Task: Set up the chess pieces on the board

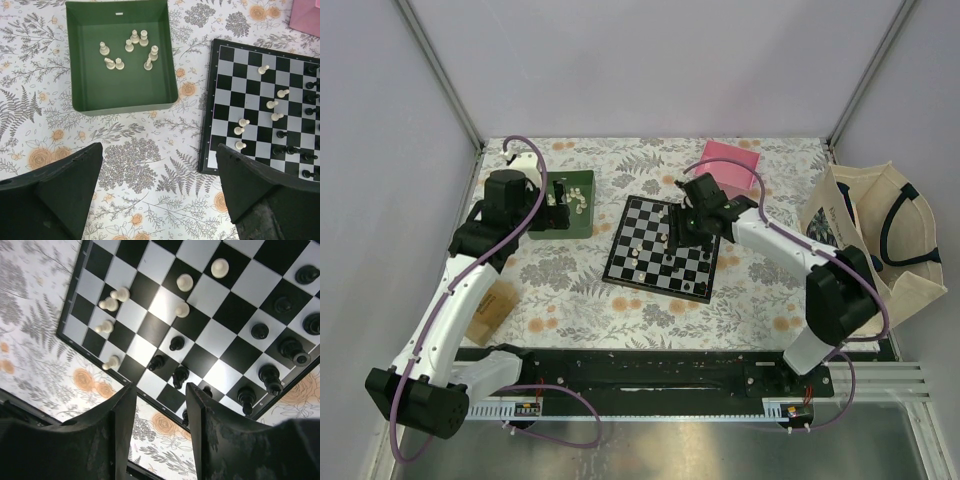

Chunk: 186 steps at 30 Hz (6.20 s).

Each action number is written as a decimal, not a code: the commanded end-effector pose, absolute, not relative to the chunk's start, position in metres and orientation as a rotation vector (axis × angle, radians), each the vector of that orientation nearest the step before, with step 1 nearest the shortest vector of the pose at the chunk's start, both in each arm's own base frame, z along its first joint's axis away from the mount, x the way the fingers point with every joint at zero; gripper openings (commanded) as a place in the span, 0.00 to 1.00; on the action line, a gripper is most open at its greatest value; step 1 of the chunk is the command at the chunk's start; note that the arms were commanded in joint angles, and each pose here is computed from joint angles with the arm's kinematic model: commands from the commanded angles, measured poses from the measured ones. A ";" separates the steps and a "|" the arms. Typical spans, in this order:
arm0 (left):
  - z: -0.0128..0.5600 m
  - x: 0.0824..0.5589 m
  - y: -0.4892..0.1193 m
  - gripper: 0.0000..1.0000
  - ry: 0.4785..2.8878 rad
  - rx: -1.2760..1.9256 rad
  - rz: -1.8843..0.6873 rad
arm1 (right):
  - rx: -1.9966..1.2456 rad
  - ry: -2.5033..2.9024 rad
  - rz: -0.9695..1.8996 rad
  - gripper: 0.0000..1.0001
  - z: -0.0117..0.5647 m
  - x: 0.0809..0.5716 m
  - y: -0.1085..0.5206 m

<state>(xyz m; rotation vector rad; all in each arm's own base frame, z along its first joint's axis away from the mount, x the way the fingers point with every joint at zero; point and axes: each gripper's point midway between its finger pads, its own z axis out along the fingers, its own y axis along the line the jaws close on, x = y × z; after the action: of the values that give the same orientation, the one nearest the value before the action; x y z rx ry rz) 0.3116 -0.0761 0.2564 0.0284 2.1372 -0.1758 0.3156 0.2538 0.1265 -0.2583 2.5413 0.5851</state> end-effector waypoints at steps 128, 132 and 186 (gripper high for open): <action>0.231 0.319 -0.082 0.99 2.227 0.075 -0.168 | -0.194 2.679 0.207 0.00 0.066 0.275 0.187; 0.231 0.319 -0.081 0.99 2.227 0.074 -0.165 | -0.176 2.686 0.183 0.00 0.062 0.275 0.184; 0.228 0.319 -0.086 0.99 2.241 0.087 -0.190 | -0.153 2.705 0.147 0.09 0.048 0.270 0.178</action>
<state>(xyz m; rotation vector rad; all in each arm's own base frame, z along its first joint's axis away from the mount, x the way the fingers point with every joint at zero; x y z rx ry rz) 0.3159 -0.0817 0.2195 0.0669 2.2637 -0.1698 0.2686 0.1836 0.0504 -0.1674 2.6927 0.1949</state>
